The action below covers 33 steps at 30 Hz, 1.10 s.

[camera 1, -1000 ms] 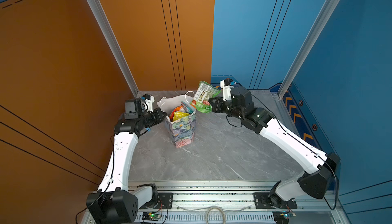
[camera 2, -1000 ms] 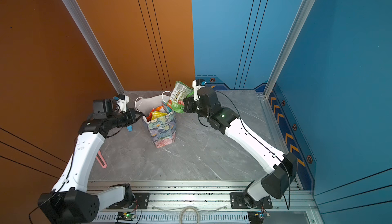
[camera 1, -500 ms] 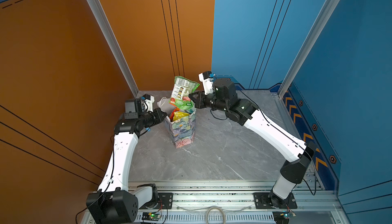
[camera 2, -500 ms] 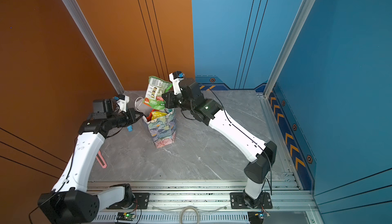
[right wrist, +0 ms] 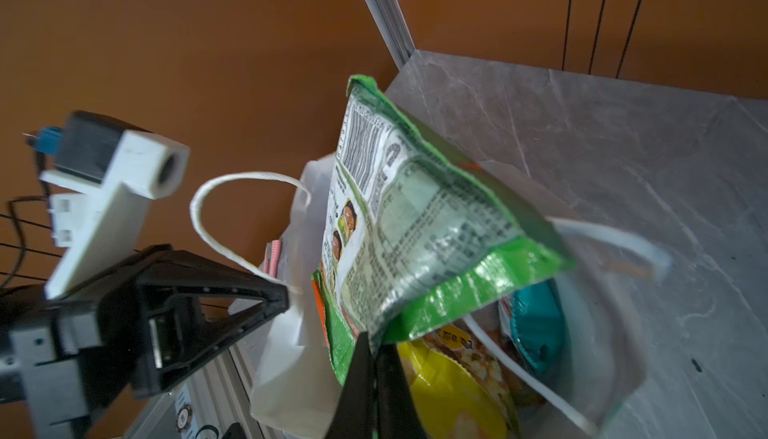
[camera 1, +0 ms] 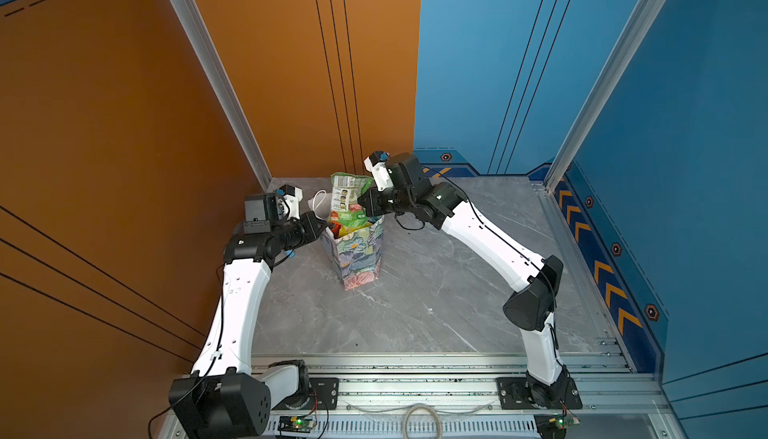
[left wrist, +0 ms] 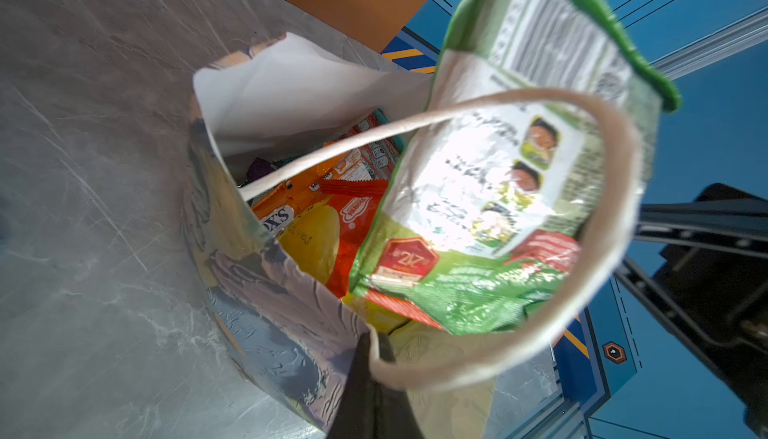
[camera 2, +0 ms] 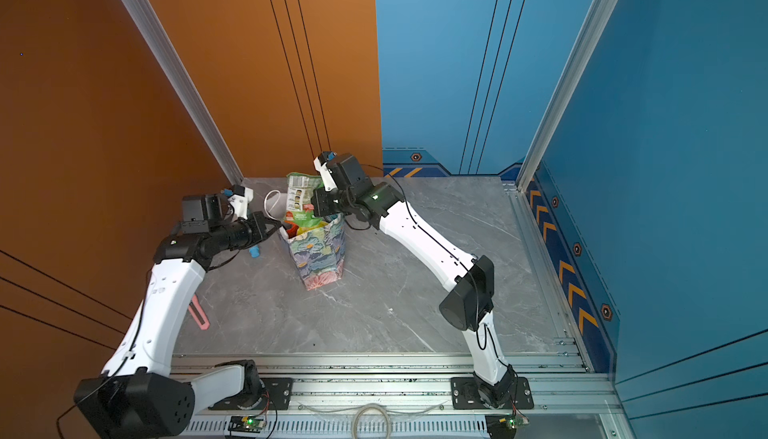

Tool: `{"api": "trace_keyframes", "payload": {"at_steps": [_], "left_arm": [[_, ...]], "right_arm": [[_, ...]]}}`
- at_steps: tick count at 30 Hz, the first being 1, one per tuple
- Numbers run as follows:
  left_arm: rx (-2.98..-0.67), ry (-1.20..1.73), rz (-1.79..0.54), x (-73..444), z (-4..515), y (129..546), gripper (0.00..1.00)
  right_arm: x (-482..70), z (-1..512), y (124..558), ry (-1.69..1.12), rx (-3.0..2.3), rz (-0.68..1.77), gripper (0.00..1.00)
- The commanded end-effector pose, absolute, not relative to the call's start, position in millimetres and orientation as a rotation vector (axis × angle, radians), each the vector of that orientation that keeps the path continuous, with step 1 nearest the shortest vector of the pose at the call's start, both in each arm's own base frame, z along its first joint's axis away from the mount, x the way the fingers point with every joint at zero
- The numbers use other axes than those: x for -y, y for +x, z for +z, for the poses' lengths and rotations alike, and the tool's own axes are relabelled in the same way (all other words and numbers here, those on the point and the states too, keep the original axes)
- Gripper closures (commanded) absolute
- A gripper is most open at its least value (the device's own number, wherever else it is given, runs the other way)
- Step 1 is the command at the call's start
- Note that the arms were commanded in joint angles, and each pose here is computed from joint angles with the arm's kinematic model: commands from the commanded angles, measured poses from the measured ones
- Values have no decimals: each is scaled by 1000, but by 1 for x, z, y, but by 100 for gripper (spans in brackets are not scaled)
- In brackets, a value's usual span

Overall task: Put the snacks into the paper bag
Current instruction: 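Push the green pack down into the paper bag and open the right gripper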

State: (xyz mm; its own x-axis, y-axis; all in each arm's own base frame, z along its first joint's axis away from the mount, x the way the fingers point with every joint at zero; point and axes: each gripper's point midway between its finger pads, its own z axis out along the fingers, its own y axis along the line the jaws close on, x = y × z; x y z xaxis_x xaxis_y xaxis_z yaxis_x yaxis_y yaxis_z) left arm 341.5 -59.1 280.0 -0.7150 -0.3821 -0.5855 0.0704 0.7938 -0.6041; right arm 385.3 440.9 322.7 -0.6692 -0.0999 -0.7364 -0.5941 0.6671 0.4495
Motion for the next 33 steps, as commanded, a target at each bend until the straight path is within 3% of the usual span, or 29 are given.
{"api": "trace_keyframes", "payload": {"at_steps": [1,7,17,33], "left_arm": [[-2229,-223,-816,60,284,342,100],[-2229,-223,-819,60,285,343,100],[-2227,-222,-821,61,287,343,100],[-2222,-217,-823,62,289,344,100]], "right_arm": [[-426,327,389,-553,-2193,873,100],[-425,298,390,-591,-2263,813,100],[-449,275,361,-710,-2326,944,100],[-449,236,372,-699,-2442,896,100]]}}
